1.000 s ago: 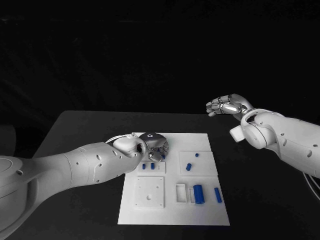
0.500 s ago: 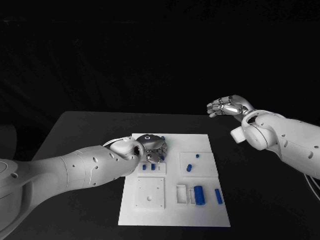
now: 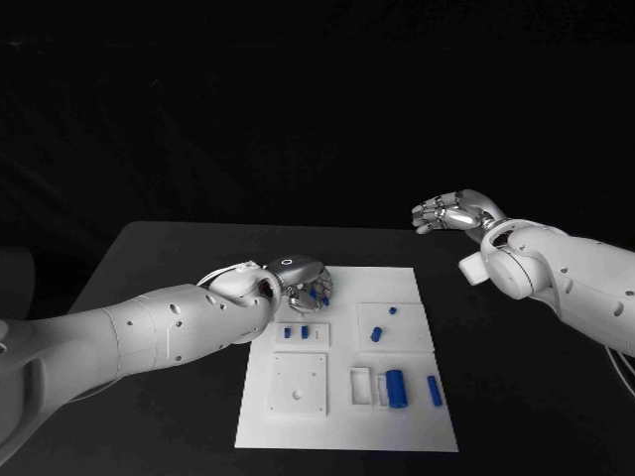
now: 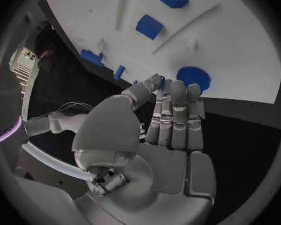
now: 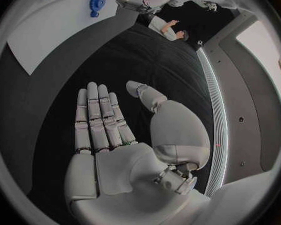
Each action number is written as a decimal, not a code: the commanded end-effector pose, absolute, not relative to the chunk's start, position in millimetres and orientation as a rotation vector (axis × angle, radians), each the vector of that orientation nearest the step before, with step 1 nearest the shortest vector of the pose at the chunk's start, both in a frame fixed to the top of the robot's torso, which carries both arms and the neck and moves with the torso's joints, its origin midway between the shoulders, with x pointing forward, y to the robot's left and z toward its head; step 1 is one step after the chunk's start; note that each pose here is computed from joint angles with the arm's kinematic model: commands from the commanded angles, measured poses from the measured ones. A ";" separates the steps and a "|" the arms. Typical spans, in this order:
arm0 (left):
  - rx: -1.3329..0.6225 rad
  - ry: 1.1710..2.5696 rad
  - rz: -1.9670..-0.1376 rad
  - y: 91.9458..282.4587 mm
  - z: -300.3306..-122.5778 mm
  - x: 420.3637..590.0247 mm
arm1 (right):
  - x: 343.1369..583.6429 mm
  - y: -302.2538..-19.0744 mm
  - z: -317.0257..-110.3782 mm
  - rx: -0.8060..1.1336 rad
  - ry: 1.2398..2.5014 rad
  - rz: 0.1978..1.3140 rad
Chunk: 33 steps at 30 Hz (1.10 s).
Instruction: Assemble the parts on the task board
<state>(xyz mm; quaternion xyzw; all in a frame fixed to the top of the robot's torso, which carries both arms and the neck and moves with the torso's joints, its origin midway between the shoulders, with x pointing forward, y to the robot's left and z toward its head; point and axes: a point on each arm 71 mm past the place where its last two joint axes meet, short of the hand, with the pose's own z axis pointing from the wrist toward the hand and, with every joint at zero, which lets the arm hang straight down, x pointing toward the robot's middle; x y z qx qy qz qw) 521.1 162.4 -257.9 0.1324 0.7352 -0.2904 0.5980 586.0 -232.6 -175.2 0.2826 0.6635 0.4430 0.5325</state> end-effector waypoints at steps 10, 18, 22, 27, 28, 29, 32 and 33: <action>0.255 1.726 -0.692 181.4 -254.6 514.5 | 585.5 -233.3 -174.6 0.658 1.583 1.064; 0.236 1.744 -0.659 200.3 -254.7 511.7 | 585.3 -235.7 -174.5 0.660 1.582 1.060; 0.234 1.773 -0.629 207.2 -257.0 512.4 | 585.2 -235.7 -174.5 0.659 1.582 1.060; 0.239 1.798 -0.615 210.0 -258.9 512.0 | 585.3 -236.4 -174.5 0.660 1.581 1.058; 0.239 1.801 -0.613 210.2 -259.1 512.1 | 585.2 -236.3 -174.5 0.660 1.581 1.059; 0.239 1.803 -0.611 210.6 -259.3 512.2 | 585.2 -236.3 -174.5 0.659 1.581 1.059; 0.239 1.805 -0.603 212.1 -259.9 513.2 | 585.2 -236.1 -174.5 0.659 1.581 1.059; 0.241 1.808 -0.600 212.3 -260.2 513.5 | 585.2 -236.2 -174.4 0.659 1.581 1.059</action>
